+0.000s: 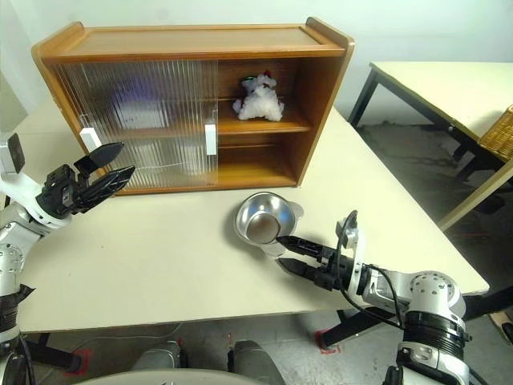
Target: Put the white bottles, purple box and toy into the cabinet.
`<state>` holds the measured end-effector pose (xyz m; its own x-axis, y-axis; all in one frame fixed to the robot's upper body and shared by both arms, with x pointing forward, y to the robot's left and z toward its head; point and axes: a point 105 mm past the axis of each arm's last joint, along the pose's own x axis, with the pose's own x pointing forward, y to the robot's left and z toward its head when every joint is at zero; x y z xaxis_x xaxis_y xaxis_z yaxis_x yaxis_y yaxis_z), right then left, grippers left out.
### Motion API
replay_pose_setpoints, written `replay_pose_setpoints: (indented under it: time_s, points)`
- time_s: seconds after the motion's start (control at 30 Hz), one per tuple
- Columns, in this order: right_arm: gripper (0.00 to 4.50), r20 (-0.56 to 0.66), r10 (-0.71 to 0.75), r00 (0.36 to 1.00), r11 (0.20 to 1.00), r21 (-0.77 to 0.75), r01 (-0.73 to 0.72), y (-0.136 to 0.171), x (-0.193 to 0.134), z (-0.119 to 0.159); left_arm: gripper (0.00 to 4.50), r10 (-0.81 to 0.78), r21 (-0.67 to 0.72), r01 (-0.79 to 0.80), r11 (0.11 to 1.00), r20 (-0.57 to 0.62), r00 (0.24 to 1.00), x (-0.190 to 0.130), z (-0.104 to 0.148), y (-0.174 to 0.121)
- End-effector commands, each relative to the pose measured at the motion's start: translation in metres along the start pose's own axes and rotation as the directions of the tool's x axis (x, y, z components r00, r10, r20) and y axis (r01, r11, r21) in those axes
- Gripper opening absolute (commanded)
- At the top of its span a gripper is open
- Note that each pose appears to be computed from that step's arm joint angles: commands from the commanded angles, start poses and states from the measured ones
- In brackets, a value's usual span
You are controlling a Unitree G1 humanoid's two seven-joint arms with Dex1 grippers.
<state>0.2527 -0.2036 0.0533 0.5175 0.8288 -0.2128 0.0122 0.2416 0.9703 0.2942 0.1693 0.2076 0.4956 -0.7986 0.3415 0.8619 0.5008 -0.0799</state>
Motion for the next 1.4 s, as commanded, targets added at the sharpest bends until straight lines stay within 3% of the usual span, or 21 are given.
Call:
replay_pose_setpoints:
  time_s: [0.03, 0.5, 0.63, 0.9, 1.13, 1.4]
  points:
    - [4.46, -0.037, 0.001, 0.999, 1.0, 0.01, 0.0, 0.003, 0.007, -0.002, 4.5, -0.005, 0.021, 0.006, 1.0, -0.006, 1.0, 0.001, 0.005, -0.002]
    - [4.46, -0.019, 0.01, 1.0, 1.0, 0.018, -0.01, 0.002, 0.013, 0.005, 4.5, -0.002, 0.028, 0.003, 1.0, -0.007, 1.0, 0.001, 0.006, -0.001]
    - [3.36, -0.005, 0.006, 1.0, 1.0, 0.02, -0.006, 0.0, 0.014, 0.007, 4.5, -0.005, 0.028, 0.005, 1.0, -0.005, 1.0, 0.002, 0.006, -0.001]
    - [0.2, 0.016, -0.001, 1.0, 1.0, 0.015, 0.0, -0.002, 0.015, 0.012, 4.5, -0.001, 0.032, 0.001, 0.999, -0.008, 1.0, 0.001, 0.008, -0.001]
    - [0.05, 0.038, -0.001, 0.999, 1.0, 0.001, 0.001, 0.0, 0.016, 0.019, 4.5, -0.002, 0.033, 0.002, 0.999, -0.009, 1.0, 0.0, 0.008, 0.0]
    - [0.05, 0.074, 0.105, 0.992, 0.994, -0.04, -0.102, 0.026, 0.012, 0.034, 4.5, -0.022, 0.025, 0.022, 0.999, -0.006, 1.0, 0.006, 0.004, 0.001]
